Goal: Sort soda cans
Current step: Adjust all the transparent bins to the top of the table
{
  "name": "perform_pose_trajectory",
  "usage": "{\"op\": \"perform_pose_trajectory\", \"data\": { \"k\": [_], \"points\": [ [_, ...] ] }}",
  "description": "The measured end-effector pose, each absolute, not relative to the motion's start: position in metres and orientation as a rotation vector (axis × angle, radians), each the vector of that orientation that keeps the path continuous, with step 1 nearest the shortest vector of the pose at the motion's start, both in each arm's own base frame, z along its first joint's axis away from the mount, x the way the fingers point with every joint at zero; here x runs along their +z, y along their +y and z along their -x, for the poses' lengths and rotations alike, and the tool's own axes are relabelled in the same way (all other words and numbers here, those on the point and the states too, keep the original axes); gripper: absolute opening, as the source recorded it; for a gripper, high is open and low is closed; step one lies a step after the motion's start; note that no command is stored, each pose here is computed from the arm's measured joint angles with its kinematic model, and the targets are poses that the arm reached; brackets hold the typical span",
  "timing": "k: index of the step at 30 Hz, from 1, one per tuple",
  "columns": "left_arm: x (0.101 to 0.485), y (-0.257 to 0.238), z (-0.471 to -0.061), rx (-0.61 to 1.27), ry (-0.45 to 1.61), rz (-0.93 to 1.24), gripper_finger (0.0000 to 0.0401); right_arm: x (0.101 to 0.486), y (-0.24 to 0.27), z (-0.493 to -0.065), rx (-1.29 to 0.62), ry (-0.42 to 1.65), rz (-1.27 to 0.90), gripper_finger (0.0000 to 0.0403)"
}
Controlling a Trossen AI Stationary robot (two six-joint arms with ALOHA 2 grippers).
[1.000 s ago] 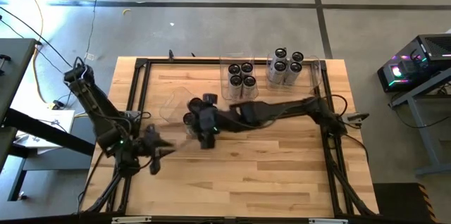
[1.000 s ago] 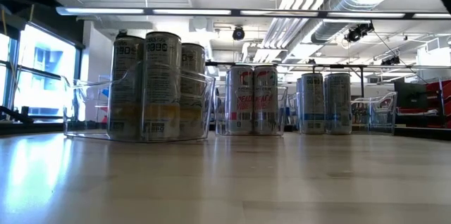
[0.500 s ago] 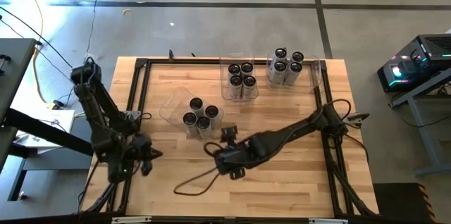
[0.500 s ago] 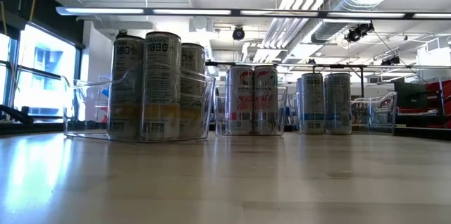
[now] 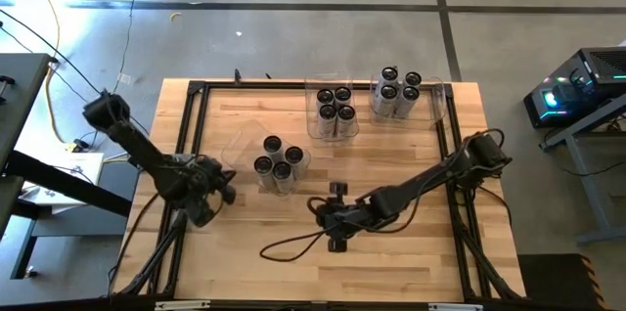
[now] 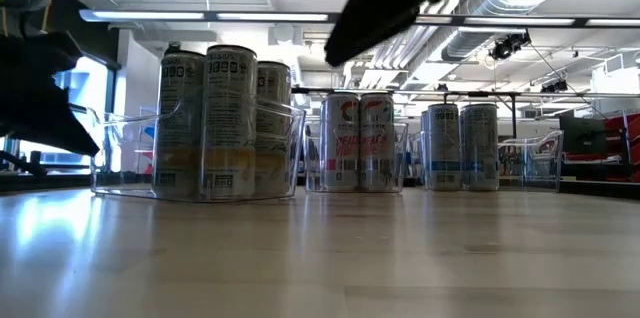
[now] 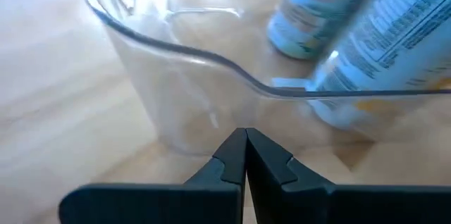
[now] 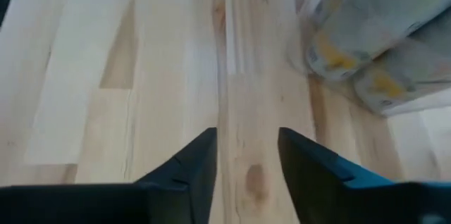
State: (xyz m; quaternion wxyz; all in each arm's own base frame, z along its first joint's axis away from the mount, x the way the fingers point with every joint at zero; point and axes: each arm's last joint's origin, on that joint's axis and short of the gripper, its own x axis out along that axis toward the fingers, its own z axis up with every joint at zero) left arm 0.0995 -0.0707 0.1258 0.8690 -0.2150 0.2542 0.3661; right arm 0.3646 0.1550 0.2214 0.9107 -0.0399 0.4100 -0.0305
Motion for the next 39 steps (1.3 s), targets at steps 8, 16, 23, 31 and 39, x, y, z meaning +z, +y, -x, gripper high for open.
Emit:
{"op": "perform_pose_trajectory", "data": {
  "k": [8, 16, 23, 31, 39],
  "points": [
    [0.125, -0.049, -0.112, 0.910, 0.527, 0.371, 0.0000, 0.205, 0.148, -0.367, -0.093, 0.795, 0.066, 0.0112],
    [0.128, -0.026, -0.134, 0.997, 0.545, 0.266, 0.0000, 0.205, 0.138, -0.375, -0.117, 0.746, 0.041, 0.0110],
    [0.130, -0.009, -0.138, 1.061, 0.588, 0.188, 0.0000, 0.206, 0.142, -0.374, -0.108, 0.736, 0.042, 0.0110],
    [0.146, -0.008, -0.129, 1.033, 0.594, 0.187, 0.0000, 0.206, 0.146, -0.373, -0.126, 0.726, 0.046, 0.0109],
    [0.163, -0.023, -0.117, 0.950, 0.641, 0.201, 0.0000, 0.206, 0.146, -0.373, -0.136, 0.725, 0.024, 0.0109]
  ]
}}
